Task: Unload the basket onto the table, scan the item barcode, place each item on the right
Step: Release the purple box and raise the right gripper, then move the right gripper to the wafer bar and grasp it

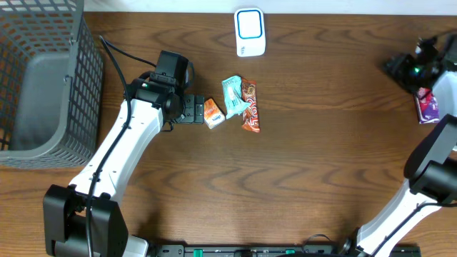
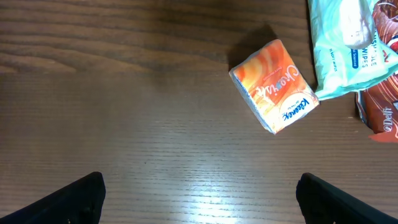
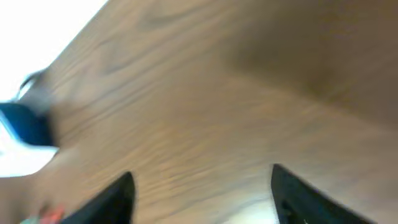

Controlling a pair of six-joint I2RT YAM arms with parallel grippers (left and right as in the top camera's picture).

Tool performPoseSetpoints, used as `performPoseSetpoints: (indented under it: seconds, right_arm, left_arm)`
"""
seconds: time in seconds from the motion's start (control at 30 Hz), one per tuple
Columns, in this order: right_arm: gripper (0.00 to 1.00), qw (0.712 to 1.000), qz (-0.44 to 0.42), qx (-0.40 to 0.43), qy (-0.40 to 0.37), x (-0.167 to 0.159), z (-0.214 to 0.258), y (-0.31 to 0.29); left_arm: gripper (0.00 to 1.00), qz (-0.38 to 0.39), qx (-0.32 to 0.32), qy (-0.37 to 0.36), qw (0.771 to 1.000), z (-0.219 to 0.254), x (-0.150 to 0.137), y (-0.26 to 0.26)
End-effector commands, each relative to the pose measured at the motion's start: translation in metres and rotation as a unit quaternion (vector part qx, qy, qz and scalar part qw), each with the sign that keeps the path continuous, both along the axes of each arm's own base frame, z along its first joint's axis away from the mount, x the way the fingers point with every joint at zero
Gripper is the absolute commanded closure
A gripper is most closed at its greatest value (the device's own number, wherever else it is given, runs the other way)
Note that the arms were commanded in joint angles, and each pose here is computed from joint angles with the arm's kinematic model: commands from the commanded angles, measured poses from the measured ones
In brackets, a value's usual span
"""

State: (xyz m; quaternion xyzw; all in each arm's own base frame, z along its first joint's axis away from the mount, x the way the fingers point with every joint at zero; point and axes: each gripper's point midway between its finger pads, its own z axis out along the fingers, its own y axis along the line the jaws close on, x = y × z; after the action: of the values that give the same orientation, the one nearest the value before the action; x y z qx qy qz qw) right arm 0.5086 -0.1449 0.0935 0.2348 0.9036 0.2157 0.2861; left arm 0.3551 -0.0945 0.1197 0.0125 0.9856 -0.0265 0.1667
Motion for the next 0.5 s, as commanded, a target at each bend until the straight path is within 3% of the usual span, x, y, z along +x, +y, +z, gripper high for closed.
performPoseSetpoints:
  seconds: [0.0, 0.17, 0.47]
  right_arm:
    - [0.2, 0.99, 0.103, 0.075, -0.052, 0.008, 0.048, 0.077]
    - [0.04, 0.986, 0.142, 0.084, 0.016, -0.008, 0.031, 0.134]
    - [0.01, 0.972, 0.22, 0.032, 0.076, -0.028, 0.012, 0.227]
  left_arm:
    - [0.02, -0.005, 0.009, 0.0, 1.0, 0.0, 0.001, 0.002]
    - [0.02, -0.005, 0.009, 0.0, 1.0, -0.001, 0.001, 0.002]
    - [0.02, -0.005, 0.009, 0.0, 1.0, -0.001, 0.001, 0.002]
